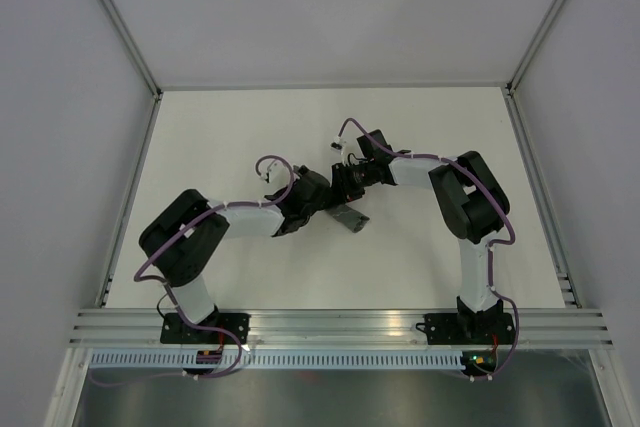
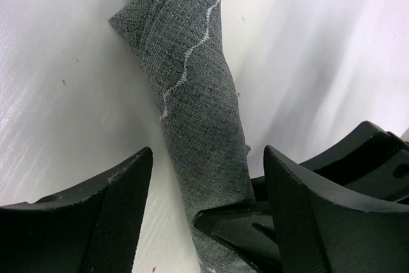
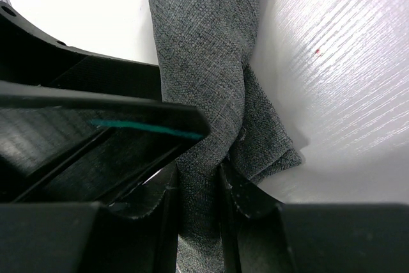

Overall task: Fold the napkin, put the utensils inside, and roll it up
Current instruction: Roll the napkin with the utensil

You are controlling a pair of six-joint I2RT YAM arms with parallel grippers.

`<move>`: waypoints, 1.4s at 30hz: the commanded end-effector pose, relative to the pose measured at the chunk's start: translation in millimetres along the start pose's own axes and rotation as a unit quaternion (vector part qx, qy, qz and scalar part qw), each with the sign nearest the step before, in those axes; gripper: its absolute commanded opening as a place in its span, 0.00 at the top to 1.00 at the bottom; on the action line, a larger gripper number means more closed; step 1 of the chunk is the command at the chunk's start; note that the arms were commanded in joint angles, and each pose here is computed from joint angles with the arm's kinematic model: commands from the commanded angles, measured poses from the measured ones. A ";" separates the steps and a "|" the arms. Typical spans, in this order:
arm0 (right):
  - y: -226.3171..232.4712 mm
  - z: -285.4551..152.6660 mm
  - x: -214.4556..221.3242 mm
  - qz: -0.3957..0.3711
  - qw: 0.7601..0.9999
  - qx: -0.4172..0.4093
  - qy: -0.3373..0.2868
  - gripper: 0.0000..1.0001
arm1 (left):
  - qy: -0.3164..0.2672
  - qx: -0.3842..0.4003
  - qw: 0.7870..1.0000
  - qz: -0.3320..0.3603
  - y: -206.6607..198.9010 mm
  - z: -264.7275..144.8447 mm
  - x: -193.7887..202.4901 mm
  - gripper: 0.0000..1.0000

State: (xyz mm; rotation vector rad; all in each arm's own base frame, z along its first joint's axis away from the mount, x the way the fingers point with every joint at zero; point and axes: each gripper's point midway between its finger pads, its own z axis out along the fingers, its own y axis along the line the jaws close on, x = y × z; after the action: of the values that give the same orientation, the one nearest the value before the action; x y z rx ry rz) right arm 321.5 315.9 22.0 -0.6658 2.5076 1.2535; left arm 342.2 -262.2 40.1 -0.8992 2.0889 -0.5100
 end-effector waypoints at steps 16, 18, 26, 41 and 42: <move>-20.0 -9.1 8.4 -0.016 0.998 0.064 0.008 0.48 | 0.033 -0.073 0.995 0.058 -6.5 14.7 1.6 0.82; -10.9 -17.7 0.1 -0.028 0.998 0.060 0.000 0.43 | 0.043 -0.071 0.993 0.080 -7.6 15.5 -0.4 0.85; -1.2 -58.4 -28.4 -0.041 0.996 0.067 -0.043 0.34 | 0.088 -0.054 0.979 0.178 -16.9 26.3 -13.9 0.89; -63.6 -182.5 -63.1 -0.021 0.984 0.113 -0.136 0.33 | 0.149 -0.009 0.912 0.382 -44.0 54.4 -30.1 0.89; -65.2 -186.7 -63.3 -0.020 0.984 0.110 -0.140 0.33 | 0.156 -0.021 0.904 0.398 -37.5 54.4 -31.1 0.89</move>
State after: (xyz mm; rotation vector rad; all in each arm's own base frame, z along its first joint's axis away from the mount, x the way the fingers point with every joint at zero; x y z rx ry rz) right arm 398.7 159.4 87.3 -0.4152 2.4090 0.9509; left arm 411.2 -270.8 40.8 -0.1261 2.4921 -0.2196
